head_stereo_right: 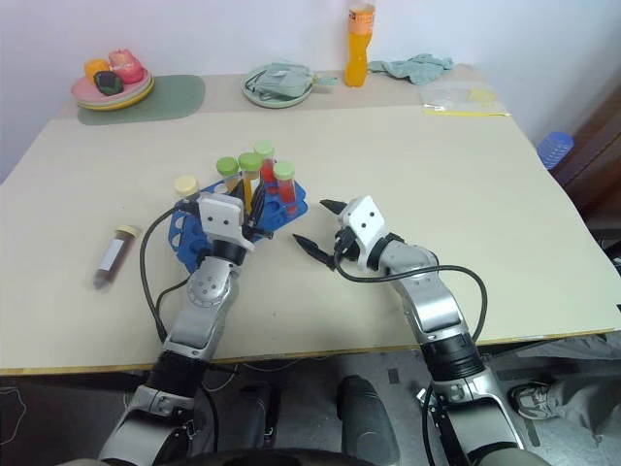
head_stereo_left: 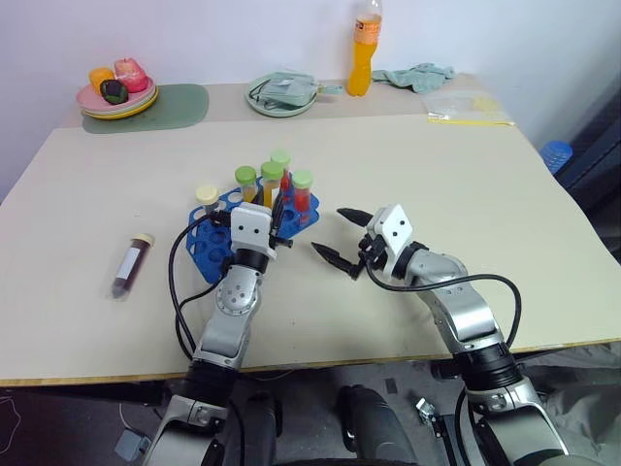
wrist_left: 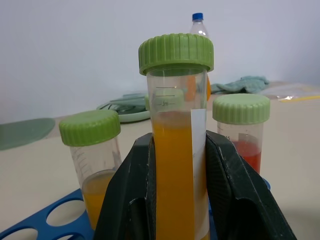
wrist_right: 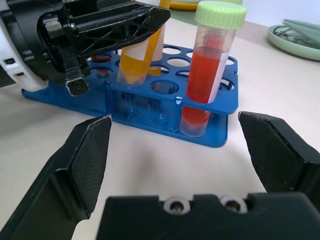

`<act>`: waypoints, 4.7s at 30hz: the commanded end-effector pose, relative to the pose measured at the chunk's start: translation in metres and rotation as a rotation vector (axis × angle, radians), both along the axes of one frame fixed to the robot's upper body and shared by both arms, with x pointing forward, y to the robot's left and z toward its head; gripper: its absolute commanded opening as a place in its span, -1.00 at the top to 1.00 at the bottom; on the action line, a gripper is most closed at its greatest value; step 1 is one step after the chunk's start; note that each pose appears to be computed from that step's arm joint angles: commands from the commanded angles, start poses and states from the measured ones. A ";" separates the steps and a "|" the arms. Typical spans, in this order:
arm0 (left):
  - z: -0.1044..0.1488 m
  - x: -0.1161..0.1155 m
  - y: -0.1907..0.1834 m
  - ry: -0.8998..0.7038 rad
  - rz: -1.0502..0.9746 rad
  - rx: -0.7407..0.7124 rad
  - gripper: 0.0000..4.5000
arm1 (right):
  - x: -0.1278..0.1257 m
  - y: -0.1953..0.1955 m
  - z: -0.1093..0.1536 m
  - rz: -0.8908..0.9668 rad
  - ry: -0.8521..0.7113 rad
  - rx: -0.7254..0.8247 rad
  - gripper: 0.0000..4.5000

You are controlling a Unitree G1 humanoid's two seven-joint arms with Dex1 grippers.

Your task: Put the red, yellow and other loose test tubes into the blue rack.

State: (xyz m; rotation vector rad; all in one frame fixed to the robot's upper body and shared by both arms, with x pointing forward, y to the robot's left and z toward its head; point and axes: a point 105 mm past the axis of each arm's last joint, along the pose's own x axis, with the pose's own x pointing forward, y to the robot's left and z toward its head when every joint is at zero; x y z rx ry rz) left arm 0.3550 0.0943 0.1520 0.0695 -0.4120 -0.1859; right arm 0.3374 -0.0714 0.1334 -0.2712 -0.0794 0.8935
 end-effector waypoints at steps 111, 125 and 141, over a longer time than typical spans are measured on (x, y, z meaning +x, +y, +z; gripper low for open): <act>0.001 -0.055 0.054 0.089 0.036 0.055 -0.83 | -0.050 0.032 0.007 0.349 0.091 0.016 -1.00; 0.017 -0.093 0.095 0.097 0.052 0.013 -0.97 | -0.044 0.009 0.020 0.339 0.083 -0.025 -1.00; 0.009 -0.128 0.126 0.350 -0.033 0.150 -0.97 | -0.022 -0.054 0.027 0.171 0.111 -0.121 -1.00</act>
